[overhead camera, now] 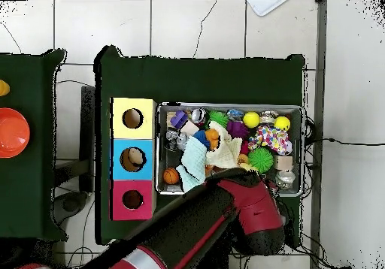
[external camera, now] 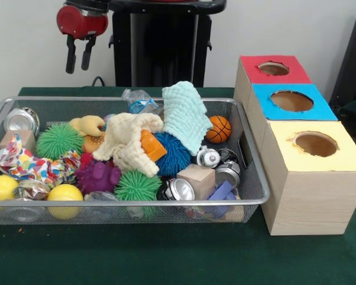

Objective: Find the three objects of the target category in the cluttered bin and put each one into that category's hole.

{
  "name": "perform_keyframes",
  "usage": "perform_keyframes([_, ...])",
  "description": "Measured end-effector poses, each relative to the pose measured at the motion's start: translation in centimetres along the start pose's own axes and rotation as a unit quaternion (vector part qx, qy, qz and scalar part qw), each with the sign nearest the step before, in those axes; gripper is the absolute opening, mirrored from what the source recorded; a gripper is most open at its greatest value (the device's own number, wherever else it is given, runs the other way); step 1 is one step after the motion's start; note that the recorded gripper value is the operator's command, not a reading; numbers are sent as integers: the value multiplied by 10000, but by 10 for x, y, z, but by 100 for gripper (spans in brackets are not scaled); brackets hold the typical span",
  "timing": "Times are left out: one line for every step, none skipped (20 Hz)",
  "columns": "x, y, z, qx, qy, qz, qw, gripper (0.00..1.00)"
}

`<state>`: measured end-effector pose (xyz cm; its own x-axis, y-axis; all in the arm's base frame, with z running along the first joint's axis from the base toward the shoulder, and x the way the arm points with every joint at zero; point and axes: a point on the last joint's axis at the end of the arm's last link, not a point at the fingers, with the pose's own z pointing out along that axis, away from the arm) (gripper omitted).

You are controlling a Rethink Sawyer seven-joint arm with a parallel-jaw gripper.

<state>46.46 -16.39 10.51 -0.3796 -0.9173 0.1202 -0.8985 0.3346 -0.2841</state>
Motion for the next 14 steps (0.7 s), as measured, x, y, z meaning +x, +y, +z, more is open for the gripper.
perform_keyframes([1, -1, -1, 18, -9, 31, 10000, 100])
perform_keyframes([2, -2, -1, 34, -17, 66, 10000, 100])
perform_keyframes([4, -2, -2, 45, -21, 94, 9999, 100])
perform_keyframes([6, -3, -2, 62, -27, 153, 9999, 100])
perform_keyframes([9, -4, -2, 79, -34, 211, 9997, 100])
perform_keyframes([10, -4, -1, 90, -42, 248, 9996, 100])
perform_keyframes([11, -4, -1, 101, -50, 285, 9995, 100])
perform_keyframes([12, -5, -1, 111, -61, 319, 9994, 100])
perform_keyframes([14, -5, 1, 152, -112, 472, 9987, 100])
perform_keyframes([15, -5, 2, 159, -123, 509, 9985, 100])
perform_keyframes([16, -5, 2, 167, -135, 544, 9983, 100])
perform_keyframes([16, -5, 3, 174, -149, 588, 9980, 100])
perform_keyframes([17, -5, 5, 183, -170, 646, 9976, 100])
perform_keyframes([17, -5, 5, 187, -179, 675, 9974, 100])
